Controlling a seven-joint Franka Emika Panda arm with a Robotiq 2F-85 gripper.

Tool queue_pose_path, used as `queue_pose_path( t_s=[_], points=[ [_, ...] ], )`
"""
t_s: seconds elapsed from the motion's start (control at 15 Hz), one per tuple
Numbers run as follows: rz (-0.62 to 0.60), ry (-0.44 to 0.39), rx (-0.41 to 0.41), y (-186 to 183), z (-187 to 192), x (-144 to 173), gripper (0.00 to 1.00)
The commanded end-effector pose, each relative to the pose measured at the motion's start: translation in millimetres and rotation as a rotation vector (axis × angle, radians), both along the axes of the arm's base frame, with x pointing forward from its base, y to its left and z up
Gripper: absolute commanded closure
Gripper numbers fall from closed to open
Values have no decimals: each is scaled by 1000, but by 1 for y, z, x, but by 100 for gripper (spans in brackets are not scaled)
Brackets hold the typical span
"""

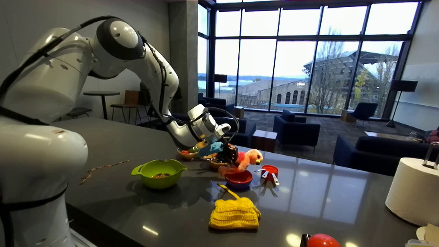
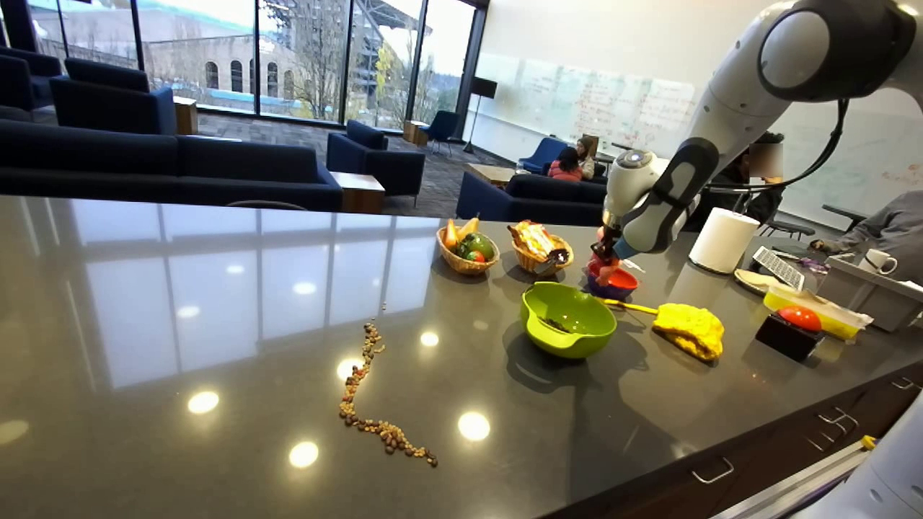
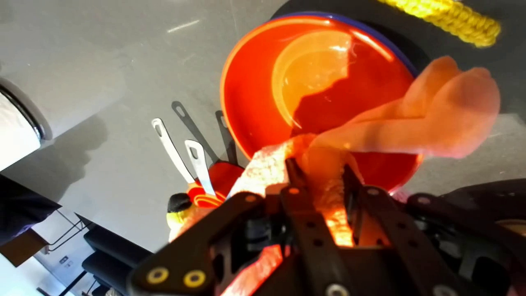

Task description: Put the flamingo in the orange bowl

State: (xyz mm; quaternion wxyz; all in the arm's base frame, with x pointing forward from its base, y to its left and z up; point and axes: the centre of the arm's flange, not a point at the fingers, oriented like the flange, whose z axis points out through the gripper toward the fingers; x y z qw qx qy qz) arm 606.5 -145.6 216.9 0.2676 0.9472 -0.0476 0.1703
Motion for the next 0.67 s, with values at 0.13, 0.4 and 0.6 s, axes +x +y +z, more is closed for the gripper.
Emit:
queue_pose_path(
  t_s=[0.13,0.4,0.6],
  points=[
    [-33,-10,2,-3,0,-10,52],
    [-30,-7,25,5,9,-16,28],
    [-21,-14,33,13,21,-21,8]
  ],
)
